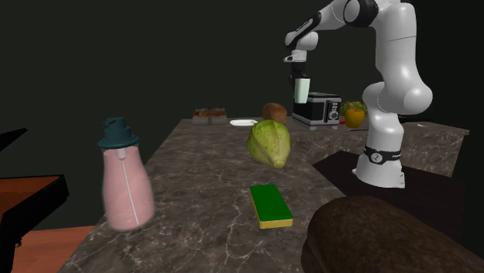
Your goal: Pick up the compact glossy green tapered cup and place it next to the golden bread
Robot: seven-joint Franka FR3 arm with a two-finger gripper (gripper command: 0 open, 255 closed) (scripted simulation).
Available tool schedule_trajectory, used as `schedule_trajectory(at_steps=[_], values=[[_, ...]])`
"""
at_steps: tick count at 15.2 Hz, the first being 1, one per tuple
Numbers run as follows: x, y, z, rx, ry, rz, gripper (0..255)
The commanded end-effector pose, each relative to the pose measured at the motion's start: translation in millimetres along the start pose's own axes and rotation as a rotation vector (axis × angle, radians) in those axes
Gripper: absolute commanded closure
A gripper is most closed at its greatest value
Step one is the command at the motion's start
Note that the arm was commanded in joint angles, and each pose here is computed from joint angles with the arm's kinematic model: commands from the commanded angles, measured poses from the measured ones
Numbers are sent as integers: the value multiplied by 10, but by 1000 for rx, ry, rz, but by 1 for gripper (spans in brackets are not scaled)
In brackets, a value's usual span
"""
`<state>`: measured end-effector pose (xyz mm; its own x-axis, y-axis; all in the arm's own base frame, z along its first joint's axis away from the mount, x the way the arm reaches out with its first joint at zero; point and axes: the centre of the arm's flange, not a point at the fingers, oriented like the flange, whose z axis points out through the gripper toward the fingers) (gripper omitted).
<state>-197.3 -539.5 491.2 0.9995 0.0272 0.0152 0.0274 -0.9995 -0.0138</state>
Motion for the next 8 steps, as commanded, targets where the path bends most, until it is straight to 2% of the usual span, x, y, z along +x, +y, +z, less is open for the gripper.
schedule_trajectory(at_steps=[1, 8], values=[[-50, -33, 144, 13, 0, 7, 255], [-55, -28, 513, 13, 0, 7, 255]])
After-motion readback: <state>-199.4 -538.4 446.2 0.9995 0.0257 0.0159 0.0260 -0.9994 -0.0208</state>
